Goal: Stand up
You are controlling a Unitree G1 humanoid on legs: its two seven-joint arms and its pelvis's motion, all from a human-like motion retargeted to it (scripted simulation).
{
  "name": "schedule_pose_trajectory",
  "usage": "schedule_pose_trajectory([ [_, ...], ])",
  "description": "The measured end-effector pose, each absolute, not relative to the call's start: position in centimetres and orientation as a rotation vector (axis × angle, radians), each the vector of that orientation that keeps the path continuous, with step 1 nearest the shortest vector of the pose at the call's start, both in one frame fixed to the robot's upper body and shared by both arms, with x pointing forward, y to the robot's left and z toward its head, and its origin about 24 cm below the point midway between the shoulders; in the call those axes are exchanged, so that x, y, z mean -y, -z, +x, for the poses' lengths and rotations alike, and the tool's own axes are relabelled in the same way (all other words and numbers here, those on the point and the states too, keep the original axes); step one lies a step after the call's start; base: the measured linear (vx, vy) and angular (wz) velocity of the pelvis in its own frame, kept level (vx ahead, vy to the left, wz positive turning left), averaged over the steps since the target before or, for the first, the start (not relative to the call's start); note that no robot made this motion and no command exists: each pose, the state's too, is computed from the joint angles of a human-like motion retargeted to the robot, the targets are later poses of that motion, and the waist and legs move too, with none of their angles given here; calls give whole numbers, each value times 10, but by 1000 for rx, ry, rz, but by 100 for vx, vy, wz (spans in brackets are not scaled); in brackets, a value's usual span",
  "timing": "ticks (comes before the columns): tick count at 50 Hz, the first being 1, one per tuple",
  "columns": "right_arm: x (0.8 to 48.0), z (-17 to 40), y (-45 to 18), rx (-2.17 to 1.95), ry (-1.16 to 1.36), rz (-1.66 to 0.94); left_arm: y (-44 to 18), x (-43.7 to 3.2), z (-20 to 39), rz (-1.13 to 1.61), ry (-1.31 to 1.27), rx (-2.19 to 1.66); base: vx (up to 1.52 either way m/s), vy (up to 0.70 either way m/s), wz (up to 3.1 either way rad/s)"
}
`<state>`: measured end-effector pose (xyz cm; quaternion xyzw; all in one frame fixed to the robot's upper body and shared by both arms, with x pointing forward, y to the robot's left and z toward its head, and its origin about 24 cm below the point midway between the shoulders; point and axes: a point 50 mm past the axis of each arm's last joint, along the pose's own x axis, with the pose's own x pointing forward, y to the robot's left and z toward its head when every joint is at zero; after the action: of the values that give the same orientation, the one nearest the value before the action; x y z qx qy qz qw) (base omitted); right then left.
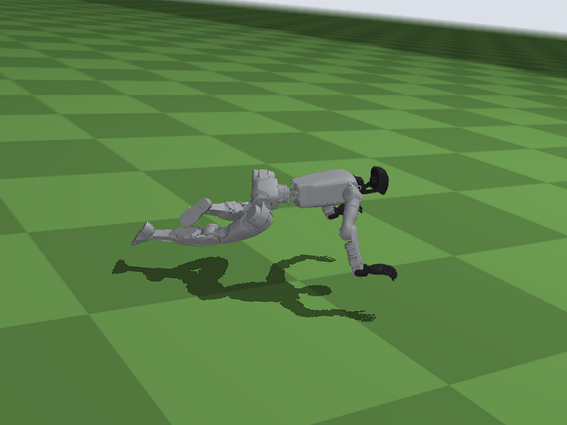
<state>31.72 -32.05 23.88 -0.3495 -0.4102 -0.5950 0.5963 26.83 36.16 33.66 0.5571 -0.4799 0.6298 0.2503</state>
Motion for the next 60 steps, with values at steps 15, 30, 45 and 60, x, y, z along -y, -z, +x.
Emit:
schedule_pose_trajectory([
  [15, 343, 316, -304, 1047, 1496, -807, -381, -343, 277, 1444, -1864, 1350, 24, 31, -160],
  [30, 411, 250, -342, 965, 1856, -1126, -399, -286, 300, 1157, -1868, 1413, 23, 42, -170],
  [45, 404, 293, -285, 563, 1648, -872, -402, -253, 314, 1204, -1910, 1393, 8, 28, -265],
  [60, 393, 296, -281, 676, 1688, -710, -367, -250, 329, 1110, -1850, 1292, 1, 26, -329],
])
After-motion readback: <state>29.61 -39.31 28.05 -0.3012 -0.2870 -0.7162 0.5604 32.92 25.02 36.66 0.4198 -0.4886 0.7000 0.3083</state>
